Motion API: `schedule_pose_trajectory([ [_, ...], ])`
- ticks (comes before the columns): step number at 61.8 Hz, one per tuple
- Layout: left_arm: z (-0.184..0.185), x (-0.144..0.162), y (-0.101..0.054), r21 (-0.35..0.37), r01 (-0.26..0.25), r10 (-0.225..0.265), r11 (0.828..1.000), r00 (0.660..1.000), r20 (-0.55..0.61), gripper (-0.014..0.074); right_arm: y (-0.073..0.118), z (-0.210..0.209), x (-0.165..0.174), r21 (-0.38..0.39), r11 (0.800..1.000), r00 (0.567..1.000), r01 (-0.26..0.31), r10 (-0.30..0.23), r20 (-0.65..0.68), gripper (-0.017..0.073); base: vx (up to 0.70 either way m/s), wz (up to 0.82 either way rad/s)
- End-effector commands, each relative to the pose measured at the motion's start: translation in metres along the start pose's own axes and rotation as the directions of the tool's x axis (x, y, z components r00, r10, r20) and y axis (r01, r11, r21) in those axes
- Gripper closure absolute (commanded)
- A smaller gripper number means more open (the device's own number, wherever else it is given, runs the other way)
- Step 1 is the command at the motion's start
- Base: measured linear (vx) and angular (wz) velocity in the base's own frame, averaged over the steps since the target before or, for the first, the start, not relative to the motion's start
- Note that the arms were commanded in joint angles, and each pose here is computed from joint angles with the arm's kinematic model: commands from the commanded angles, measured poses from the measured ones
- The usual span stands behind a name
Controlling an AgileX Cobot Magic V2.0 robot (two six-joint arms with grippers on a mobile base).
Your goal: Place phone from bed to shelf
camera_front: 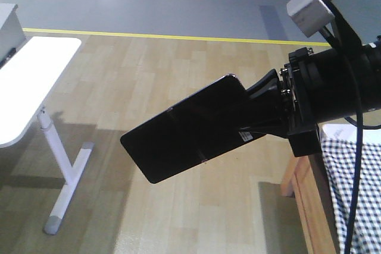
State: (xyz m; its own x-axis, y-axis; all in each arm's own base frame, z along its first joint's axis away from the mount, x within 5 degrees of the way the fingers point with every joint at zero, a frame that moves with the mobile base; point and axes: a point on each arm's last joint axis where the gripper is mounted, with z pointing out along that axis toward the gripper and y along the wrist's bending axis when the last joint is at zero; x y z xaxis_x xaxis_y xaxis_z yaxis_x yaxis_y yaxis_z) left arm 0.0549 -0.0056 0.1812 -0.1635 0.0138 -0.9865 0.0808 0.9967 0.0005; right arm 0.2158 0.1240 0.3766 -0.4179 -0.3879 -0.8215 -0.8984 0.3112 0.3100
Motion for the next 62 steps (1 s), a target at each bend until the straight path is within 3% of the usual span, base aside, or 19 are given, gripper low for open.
schedule_pose_trajectory([
  [1,-0.0003,-0.006,0.0006,-0.004,0.012,-0.012,1.0,0.997,0.076,0.0593,0.0183,-0.0107,-0.0122,-0.072,0.997,0.997,0.025,-0.019,0.077,0.0561,0.18,0.22],
  [62,-0.0003,-0.006,0.0006,-0.004,0.012,-0.012,1.0,0.997,0.076,0.0593,0.0183,-0.0107,-0.0122,-0.072,0.997,0.997,0.025,-0.019,0.077,0.0561,0.15,0.36],
])
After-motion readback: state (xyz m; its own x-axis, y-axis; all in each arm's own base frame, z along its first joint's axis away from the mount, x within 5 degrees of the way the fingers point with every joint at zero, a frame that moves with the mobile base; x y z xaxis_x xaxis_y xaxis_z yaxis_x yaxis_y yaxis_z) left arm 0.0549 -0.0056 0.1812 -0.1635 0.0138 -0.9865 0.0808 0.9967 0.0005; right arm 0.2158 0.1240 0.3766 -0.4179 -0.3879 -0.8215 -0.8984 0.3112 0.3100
